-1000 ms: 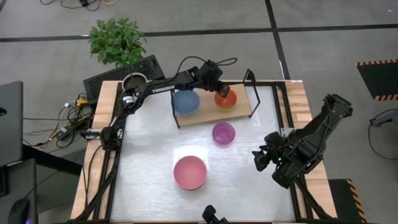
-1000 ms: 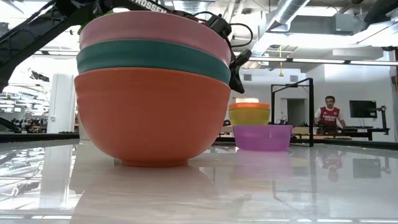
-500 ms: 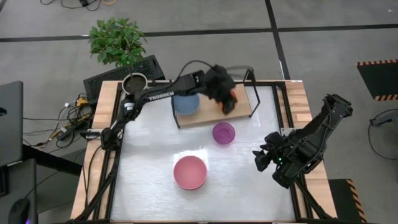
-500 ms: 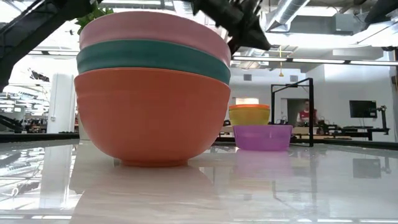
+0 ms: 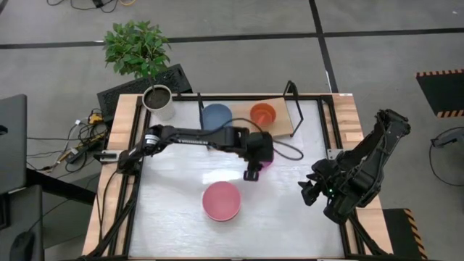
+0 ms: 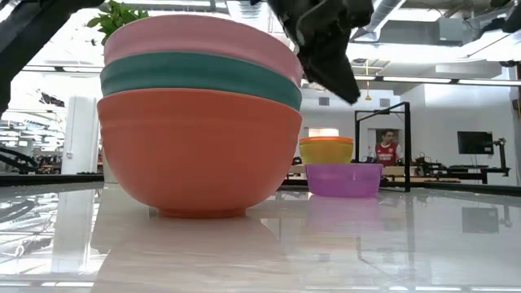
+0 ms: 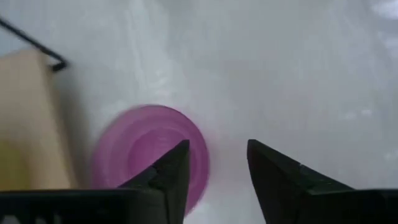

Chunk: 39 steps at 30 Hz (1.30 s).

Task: Place and stack bowls onto a shelf
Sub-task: Stack the small violet bowl on top of the small orange bowl on the shelf

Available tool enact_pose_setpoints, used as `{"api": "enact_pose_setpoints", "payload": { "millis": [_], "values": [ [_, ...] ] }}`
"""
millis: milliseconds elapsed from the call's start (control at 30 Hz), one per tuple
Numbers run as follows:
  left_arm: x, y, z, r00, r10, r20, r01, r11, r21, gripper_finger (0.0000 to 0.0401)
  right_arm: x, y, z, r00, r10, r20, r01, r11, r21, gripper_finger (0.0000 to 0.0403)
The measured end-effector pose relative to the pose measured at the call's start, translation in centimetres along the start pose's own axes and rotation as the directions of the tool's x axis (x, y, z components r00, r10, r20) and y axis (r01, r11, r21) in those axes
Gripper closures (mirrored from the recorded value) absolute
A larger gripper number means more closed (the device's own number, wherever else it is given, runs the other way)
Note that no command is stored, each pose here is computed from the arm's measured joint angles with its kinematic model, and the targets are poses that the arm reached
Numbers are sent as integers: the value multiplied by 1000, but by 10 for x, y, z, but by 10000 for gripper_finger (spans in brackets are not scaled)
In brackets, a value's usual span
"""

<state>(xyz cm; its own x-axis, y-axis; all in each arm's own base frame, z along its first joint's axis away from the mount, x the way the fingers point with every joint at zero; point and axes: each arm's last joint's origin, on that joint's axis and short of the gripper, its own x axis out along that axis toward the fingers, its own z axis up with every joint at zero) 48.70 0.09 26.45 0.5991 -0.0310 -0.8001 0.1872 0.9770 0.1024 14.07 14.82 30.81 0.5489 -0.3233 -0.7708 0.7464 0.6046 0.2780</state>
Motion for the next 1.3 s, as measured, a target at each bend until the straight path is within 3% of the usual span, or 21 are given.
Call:
{"api": "enact_pose_setpoints", "payload": {
  "millis": [100, 433, 767, 933, 1067, 1233, 1300],
  "values": [
    [10, -5, -8, 1000, -18, -23, 19, 999, 33, 249, 0, 0, 0, 1000, 1, -4, -1, 1000, 3, 161],
    [45, 0, -41, 998, 17, -68, -19, 1000, -22, 252, 0, 3, -1, 1000, 24, -14, -23, 999, 26, 161],
    [55, -3, -54, 995, 8, -97, -7, 1000, 13, 253, 0, 3, -1, 1000, 24, -14, -23, 999, 27, 161],
    [63, -3, -65, 994, 25, -110, -31, 998, -50, 255, 0, 3, -1, 1000, 27, -14, -27, 999, 19, 161],
    [65, -3, -70, 990, 43, -137, -50, 998, -43, 290, 0, 3, -1, 999, 28, -15, -28, 999, 18, 161],
    [65, -2, -71, 987, 69, -145, -78, 995, -61, 386, 0, 4, -1, 999, 34, -18, -33, 999, 21, 161],
    [65, -2, -70, 986, 85, -142, -97, 992, -79, 393, 0, 4, -1, 999, 36, -21, -36, 999, 23, 161]
  ]
}}
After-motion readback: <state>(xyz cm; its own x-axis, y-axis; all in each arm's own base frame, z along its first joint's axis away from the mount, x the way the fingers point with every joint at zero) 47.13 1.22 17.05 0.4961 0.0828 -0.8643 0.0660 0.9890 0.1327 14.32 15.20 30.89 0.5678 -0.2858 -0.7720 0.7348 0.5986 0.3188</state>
